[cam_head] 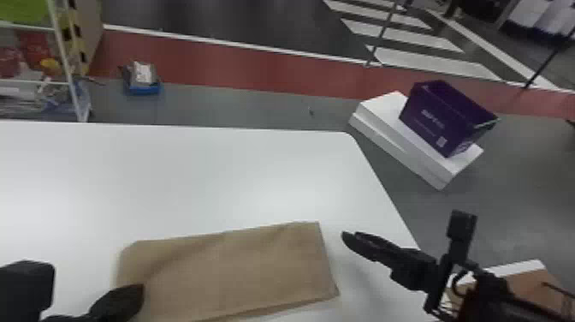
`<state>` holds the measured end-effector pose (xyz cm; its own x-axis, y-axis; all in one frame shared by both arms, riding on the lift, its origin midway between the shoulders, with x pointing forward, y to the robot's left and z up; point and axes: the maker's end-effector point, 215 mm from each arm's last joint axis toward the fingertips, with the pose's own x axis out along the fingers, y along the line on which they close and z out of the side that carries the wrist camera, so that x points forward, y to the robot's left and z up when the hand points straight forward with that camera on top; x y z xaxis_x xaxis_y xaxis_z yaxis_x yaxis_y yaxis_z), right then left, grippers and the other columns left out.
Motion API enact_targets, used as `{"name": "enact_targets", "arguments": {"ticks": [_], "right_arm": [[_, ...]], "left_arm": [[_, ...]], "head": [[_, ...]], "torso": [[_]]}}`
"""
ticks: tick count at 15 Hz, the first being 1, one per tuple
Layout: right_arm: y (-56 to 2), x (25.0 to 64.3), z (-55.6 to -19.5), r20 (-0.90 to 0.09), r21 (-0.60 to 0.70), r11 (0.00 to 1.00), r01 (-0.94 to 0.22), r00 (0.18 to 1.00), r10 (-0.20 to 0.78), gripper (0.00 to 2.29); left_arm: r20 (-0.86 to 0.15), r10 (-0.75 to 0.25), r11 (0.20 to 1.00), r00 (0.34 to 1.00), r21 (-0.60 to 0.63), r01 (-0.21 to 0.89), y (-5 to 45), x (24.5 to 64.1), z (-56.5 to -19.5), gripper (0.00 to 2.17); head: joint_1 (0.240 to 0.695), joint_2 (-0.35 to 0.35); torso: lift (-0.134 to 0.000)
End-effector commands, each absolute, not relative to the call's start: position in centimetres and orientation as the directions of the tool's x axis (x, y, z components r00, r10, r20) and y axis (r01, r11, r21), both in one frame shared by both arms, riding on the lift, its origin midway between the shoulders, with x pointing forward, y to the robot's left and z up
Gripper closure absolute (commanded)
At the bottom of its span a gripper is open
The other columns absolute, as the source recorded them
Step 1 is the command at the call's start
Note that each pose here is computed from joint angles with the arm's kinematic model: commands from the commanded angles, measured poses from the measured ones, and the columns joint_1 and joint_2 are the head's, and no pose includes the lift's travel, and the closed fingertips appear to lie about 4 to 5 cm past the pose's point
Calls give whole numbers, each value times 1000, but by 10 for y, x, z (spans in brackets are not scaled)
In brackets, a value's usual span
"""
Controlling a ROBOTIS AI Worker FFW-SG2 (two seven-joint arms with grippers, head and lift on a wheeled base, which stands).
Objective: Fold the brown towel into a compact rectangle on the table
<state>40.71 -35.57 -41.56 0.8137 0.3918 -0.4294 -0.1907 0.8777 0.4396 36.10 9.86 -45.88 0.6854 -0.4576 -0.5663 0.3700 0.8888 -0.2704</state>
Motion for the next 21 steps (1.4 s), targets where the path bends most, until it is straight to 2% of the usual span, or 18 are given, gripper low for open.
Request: {"name": "enact_targets", "arguments": {"ticks": [1, 4, 9, 14, 21], "right_arm": [[-353, 409, -409, -416, 438, 876, -201, 818, 396, 535], [-351, 410, -405, -410, 441, 873, -206, 819, 401, 535], [-345, 406, -407, -422, 450, 869, -205, 809, 409, 535], [-290, 402, -426, -451, 498, 829, -256, 740, 499, 539], [-257, 390, -444, -542, 517, 824, -230, 657, 523, 539]], "left_arm": [[-576, -435, 900, 692, -256, 353, 109, 362, -462, 1825], [-579, -408, 913, 706, -242, 329, 126, 366, -462, 1825], [-572, -375, 927, 729, -222, 302, 147, 377, -457, 1825], [-567, -390, 921, 726, -235, 311, 142, 376, -456, 1825], [-559, -401, 916, 726, -240, 321, 139, 376, -453, 1825]], "head": [[695, -350], [695, -349], [695, -301], [695, -257], [695, -189]], "torso": [[-124], [-124], [-124], [-124], [-124]]}}
